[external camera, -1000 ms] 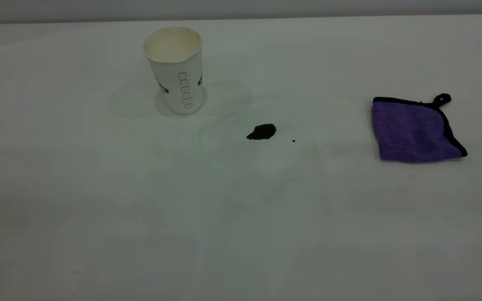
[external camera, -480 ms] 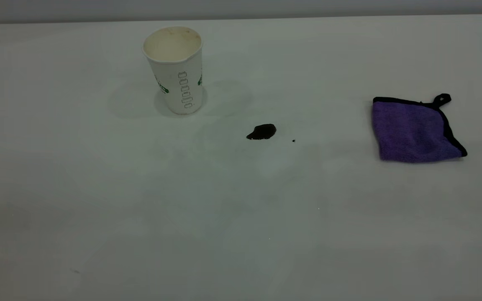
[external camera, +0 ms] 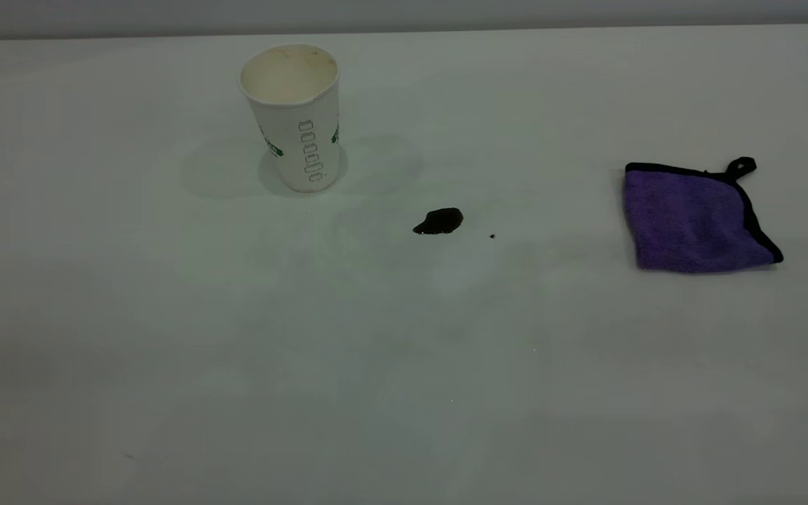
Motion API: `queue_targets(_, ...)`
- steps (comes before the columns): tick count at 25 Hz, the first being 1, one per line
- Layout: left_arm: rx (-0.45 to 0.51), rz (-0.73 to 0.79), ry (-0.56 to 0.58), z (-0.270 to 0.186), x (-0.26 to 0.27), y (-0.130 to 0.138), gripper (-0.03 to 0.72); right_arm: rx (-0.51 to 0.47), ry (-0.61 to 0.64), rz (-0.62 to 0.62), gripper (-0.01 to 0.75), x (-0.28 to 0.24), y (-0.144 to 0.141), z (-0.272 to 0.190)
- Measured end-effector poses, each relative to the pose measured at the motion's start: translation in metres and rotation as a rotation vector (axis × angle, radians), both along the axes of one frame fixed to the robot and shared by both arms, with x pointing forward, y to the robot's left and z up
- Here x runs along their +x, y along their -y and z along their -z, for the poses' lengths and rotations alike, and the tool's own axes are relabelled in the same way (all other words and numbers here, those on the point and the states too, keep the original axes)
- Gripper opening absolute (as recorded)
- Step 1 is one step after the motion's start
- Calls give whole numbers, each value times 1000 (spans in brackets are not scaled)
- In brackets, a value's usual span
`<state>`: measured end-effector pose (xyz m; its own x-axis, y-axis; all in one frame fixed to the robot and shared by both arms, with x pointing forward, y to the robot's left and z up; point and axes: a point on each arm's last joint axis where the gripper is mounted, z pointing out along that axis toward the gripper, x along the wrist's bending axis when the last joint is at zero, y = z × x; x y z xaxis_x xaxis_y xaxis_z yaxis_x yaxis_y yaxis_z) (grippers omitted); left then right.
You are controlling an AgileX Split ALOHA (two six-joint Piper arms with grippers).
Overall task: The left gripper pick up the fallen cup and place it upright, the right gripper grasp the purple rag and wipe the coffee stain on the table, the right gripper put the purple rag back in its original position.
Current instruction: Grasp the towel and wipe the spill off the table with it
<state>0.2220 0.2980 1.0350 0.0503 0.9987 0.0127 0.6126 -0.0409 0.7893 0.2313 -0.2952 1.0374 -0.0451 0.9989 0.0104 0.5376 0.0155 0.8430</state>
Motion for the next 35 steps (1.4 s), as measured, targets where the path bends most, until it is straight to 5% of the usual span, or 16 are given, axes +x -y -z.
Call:
queue_targets(14,0,0,-1,0,0,0,238,-35,-73,45,453,25,5,-41)
queue_targets(21,0,0,-1,0,0,0,238,-55,-171,41,671,133,5,-69)
queue_targets(24,0,0,-1,0,0,0,238,-31,-219,20,724,180,2,-57)
queue_targets(35,0,0,-2,0,0,0,238,31,-476,-52,730,293,-19,52)
